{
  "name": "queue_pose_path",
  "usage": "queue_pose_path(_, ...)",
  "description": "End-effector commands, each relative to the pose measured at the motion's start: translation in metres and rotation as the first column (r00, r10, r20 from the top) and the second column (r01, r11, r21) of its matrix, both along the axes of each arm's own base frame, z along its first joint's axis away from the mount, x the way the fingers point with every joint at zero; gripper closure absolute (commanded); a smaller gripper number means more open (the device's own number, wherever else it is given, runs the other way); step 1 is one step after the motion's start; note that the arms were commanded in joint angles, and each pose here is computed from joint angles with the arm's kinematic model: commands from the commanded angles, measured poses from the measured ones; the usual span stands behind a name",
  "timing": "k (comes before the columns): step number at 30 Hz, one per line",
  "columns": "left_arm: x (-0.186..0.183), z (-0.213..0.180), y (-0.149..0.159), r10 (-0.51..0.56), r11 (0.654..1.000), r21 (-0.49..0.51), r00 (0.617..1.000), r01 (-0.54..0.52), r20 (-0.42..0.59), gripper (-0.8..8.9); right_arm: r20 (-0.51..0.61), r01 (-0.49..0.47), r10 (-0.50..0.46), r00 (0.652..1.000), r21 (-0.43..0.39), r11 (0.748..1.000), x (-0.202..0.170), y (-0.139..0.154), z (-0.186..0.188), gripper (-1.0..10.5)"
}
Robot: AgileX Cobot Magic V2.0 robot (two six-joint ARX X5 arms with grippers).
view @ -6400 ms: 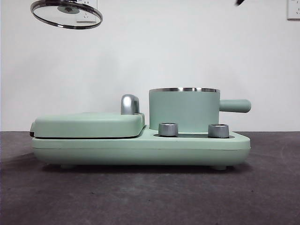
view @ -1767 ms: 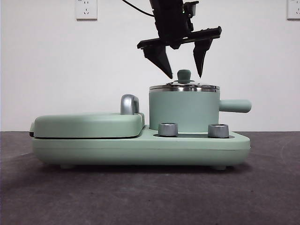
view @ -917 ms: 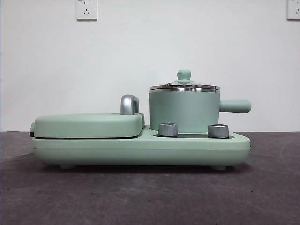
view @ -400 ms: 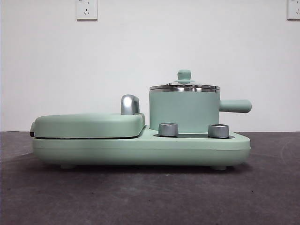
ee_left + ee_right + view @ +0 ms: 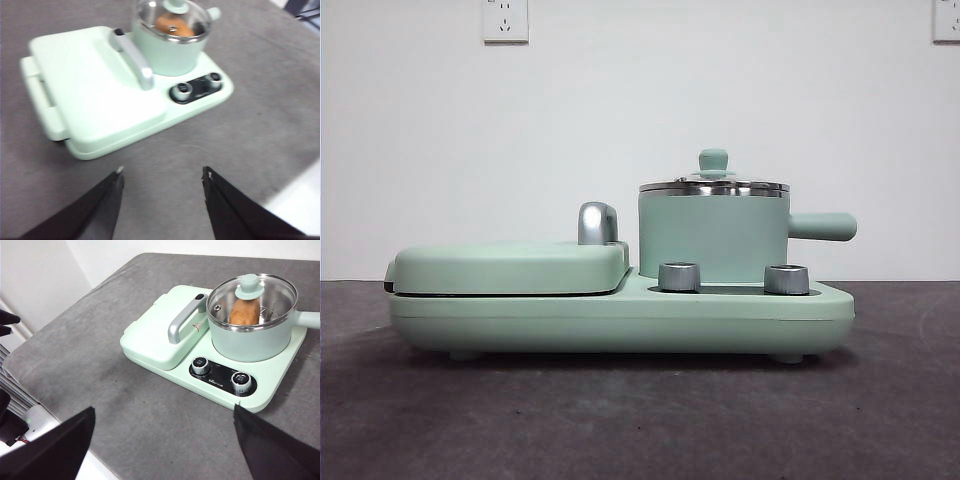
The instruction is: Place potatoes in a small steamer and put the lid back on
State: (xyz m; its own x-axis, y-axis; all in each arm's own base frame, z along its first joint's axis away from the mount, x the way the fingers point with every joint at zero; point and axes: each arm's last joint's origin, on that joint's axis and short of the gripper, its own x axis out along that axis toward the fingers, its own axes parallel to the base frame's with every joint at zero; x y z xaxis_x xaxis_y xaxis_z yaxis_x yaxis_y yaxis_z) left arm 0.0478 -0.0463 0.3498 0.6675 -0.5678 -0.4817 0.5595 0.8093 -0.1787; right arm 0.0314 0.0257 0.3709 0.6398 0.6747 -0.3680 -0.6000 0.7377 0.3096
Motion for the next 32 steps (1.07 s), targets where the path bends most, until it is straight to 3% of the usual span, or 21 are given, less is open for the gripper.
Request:
queue_pose_path(1, -0.001, 0.003, -0.002, -0.048, 0.998, -0.046, 0.999, 0.048, -0.013, 5.68, -0.001, -0.006, 0.006, 1.000, 0.007, 1.000, 0.000, 0.001, 0.002, 5.2)
queue_pose_path(4, -0.002, 0.004, -0.003, -0.085, 0.995, -0.055, 0.996, 0.084, -0.017, 5.72, -0.001, -0.006, 0.006, 1.000, 0.007, 1.000, 0.000, 0.001, 0.002, 5.3)
queue_pose_path(7, -0.002, 0.003, -0.003, -0.107, 0.994, -0.030, 0.994, 0.108, 0.003, 8.12, -0.009, -0.009, 0.009, 1.000, -0.001, 1.000, 0.000, 0.000, 0.001, 9.7)
queue_pose_path(8, -0.002, 0.003, -0.003, -0.110, 0.994, -0.027, 0.994, 0.110, 0.007, 8.05, -0.011, -0.006, 0.006, 1.000, -0.006, 1.000, 0.000, 0.000, 0.000, 9.2)
queue_pose_path(28, -0.002, 0.001, -0.002, -0.098, 0.995, -0.025, 0.995, 0.098, 0.004, 8.04, -0.004, 0.000, 0.000, 1.000, -0.009, 1.000, 0.000, 0.000, 0.001, 9.3)
queue_pose_path(32, 0.000, -0.007, 0.003, -0.024, 0.999, -0.026, 1.000, 0.024, 0.005, 8.05, -0.004, 0.000, 0.000, 1.000, -0.009, 1.000, 0.000, 0.000, 0.001, 9.3)
